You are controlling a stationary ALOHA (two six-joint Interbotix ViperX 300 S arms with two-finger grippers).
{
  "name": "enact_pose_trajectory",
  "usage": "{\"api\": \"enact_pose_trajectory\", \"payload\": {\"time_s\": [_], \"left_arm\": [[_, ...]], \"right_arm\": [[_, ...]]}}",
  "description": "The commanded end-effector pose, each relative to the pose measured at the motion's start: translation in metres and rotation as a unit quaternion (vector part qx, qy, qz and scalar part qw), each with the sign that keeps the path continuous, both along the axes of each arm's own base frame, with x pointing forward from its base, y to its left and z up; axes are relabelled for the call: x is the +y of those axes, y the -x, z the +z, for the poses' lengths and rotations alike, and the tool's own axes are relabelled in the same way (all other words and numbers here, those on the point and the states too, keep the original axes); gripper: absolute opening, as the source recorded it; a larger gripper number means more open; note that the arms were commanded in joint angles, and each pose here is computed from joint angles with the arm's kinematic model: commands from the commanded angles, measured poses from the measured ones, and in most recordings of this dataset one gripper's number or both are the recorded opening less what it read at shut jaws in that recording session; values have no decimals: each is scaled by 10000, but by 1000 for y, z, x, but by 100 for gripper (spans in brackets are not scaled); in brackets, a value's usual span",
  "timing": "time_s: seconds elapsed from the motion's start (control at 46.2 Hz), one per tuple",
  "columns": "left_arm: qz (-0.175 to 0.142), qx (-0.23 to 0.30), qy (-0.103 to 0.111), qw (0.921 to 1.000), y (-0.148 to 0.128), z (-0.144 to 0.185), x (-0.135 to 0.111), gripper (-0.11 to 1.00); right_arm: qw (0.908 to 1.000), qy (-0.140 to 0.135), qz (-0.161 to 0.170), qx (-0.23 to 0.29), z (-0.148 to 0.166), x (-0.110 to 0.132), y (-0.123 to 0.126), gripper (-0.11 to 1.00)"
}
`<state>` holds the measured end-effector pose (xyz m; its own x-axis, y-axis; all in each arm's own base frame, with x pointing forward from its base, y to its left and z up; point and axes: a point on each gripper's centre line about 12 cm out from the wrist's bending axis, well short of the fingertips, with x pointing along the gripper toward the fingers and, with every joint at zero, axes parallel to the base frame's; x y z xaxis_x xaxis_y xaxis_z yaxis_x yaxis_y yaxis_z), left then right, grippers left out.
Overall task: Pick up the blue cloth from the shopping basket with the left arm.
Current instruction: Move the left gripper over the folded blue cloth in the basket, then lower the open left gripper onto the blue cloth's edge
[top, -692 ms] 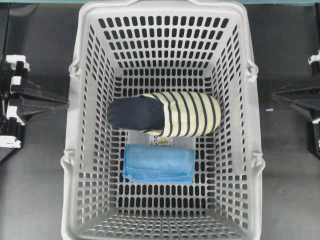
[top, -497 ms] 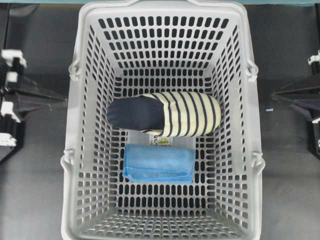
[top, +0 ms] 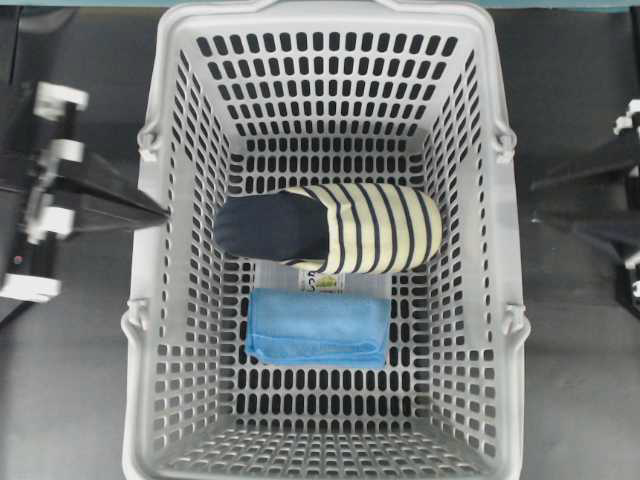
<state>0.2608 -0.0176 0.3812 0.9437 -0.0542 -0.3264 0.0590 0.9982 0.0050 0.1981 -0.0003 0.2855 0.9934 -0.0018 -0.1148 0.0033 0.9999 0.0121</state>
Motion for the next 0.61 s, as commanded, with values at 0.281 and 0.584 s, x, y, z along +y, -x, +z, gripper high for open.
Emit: {"api": "enact_pose_trajectory", "payload": {"time_s": [0.281,0.584], "left_arm": [[-41,963,80,9953,-78,-2,-16,18],[74,1957,353,9800,-144,-47,-36,90]], "right_arm": [[9999,-38,-12,-115,11,0,-1,77],[9999,-38,-12,-130,11,0,0,77]]}}
